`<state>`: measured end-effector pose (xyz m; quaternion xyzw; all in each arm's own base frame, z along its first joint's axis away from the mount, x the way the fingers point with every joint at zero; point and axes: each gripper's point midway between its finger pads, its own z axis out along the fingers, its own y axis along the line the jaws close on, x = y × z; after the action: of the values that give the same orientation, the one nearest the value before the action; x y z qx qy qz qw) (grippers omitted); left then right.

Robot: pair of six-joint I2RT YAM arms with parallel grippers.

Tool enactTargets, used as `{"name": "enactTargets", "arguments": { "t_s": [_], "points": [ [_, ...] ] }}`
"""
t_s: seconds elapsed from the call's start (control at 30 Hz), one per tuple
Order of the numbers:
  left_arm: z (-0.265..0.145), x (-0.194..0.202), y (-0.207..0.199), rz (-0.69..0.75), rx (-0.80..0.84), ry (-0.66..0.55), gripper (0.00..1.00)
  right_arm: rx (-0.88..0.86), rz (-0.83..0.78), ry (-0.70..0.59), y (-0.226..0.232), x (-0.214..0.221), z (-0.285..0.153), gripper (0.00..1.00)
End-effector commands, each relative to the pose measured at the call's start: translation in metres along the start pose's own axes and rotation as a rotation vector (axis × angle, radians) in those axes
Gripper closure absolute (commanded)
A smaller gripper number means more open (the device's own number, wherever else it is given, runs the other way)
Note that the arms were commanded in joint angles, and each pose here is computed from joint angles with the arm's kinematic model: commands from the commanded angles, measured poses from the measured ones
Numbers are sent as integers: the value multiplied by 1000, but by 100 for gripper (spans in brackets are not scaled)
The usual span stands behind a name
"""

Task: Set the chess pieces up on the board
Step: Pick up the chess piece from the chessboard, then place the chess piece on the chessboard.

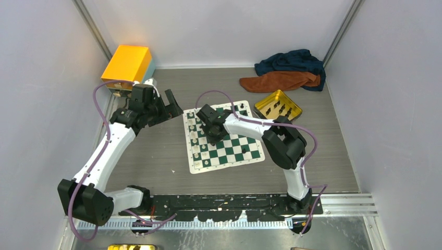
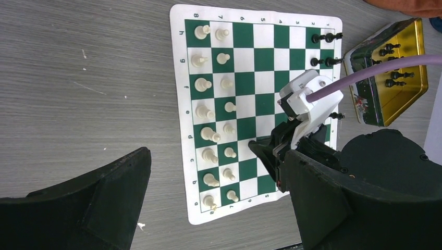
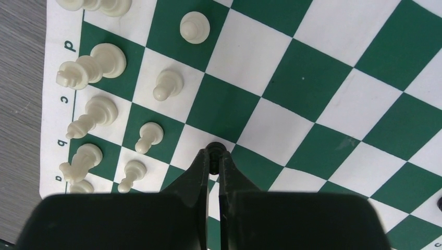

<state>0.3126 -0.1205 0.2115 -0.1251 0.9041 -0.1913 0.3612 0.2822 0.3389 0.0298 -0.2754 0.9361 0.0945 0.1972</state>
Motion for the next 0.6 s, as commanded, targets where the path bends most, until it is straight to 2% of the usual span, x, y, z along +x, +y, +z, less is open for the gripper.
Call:
{"name": "enactTargets", "arguments": {
  "t_s": [0.0, 0.3, 0.57],
  "points": [
    [-8, -15, -5, 24, 10, -60, 0, 13, 1, -124, 0, -38, -38, 99],
    [-10, -21, -10, 28, 21, -73, 0, 111, 77, -200, -37, -60, -79, 99],
    [-12, -22, -11, 33, 26, -72, 0, 203, 200, -150, -95, -51, -73, 99]
  ]
}}
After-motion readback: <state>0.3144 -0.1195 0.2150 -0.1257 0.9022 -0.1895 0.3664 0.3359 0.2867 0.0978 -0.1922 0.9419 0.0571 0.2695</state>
